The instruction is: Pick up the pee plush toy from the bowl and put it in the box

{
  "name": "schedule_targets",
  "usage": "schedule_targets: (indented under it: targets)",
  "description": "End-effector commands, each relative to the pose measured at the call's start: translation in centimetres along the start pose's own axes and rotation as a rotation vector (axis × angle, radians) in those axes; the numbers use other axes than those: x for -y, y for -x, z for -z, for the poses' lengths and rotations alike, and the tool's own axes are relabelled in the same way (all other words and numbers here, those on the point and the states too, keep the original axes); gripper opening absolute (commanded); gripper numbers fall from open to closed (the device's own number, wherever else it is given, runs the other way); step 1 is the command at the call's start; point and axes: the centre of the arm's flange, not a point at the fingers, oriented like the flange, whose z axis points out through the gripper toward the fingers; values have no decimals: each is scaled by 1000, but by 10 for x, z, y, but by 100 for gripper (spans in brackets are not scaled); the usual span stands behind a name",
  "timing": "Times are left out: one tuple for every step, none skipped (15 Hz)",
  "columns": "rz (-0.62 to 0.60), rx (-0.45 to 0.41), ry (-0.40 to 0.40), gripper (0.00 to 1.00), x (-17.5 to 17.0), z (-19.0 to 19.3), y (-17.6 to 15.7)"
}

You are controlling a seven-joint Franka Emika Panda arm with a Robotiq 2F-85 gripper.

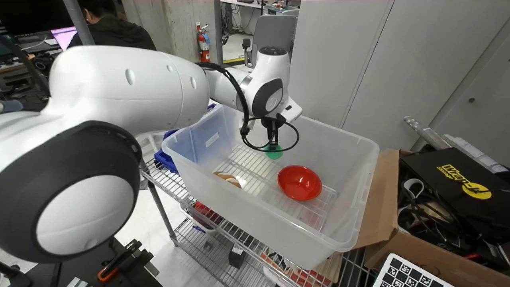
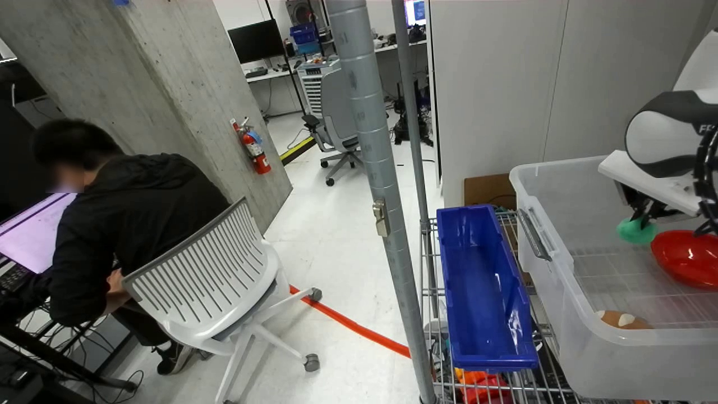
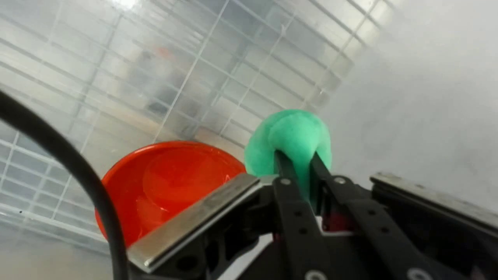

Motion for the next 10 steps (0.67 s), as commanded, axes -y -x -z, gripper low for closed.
schedule_targets:
  targets:
    - [12, 49, 16, 3, -4, -29, 20]
    - [24, 74, 8, 3, 0, -42, 22]
    - [37, 94, 5, 3, 3, -52, 24]
    - [42, 108, 1, 3, 6, -64, 27]
    - [50, 124, -2, 3, 8, -74, 32]
    - [58, 145, 1, 3, 9, -83, 40]
    - [69, 166, 3, 3, 10, -89, 49]
    - [78, 185, 4, 3, 10, -94, 57]
    - [86, 197, 6, 3, 10, -99, 62]
    - [92, 196, 4, 3, 10, -100, 63]
